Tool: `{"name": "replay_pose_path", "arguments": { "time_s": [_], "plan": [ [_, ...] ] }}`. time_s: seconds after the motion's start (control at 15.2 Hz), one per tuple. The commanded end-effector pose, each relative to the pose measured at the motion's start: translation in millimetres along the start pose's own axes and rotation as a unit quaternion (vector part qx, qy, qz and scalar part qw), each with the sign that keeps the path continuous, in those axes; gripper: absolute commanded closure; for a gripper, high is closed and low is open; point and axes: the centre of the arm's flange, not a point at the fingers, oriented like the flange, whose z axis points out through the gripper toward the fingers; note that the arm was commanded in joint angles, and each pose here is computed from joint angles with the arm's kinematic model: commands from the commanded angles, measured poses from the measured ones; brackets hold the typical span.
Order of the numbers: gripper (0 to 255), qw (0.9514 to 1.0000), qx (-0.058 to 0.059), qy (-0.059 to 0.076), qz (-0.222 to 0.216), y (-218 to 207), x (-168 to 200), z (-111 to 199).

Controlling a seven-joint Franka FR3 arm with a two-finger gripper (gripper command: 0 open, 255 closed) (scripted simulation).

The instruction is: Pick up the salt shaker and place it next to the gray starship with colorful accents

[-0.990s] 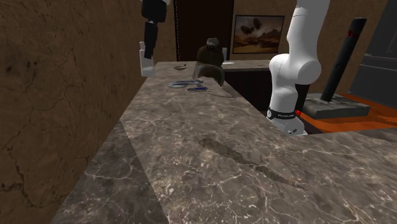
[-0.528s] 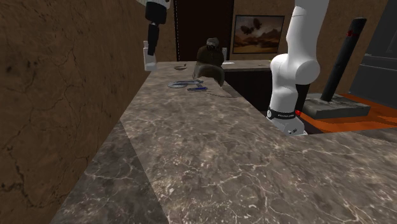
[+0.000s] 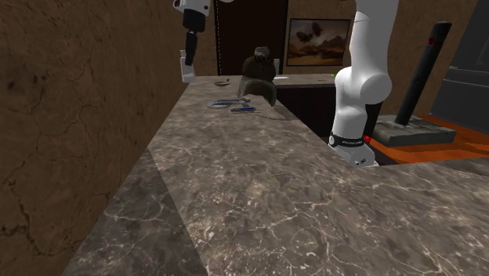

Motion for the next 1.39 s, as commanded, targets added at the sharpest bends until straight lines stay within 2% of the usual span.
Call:
{"name": "replay_pose_path", "arguments": {
  "time_s": [0.0,0.59,0.66,1.32],
  "plan": [
    [255,1.0000,0.000,0.000,-0.001,27,-1,-6],
    [255,1.0000,0.000,0.000,-0.001,145,-1,-21],
    [255,1.0000,0.000,0.000,-0.001,168,-1,-24],
    [255,1.0000,0.000,0.000,-0.001,174,-14,26]
  ]
}}
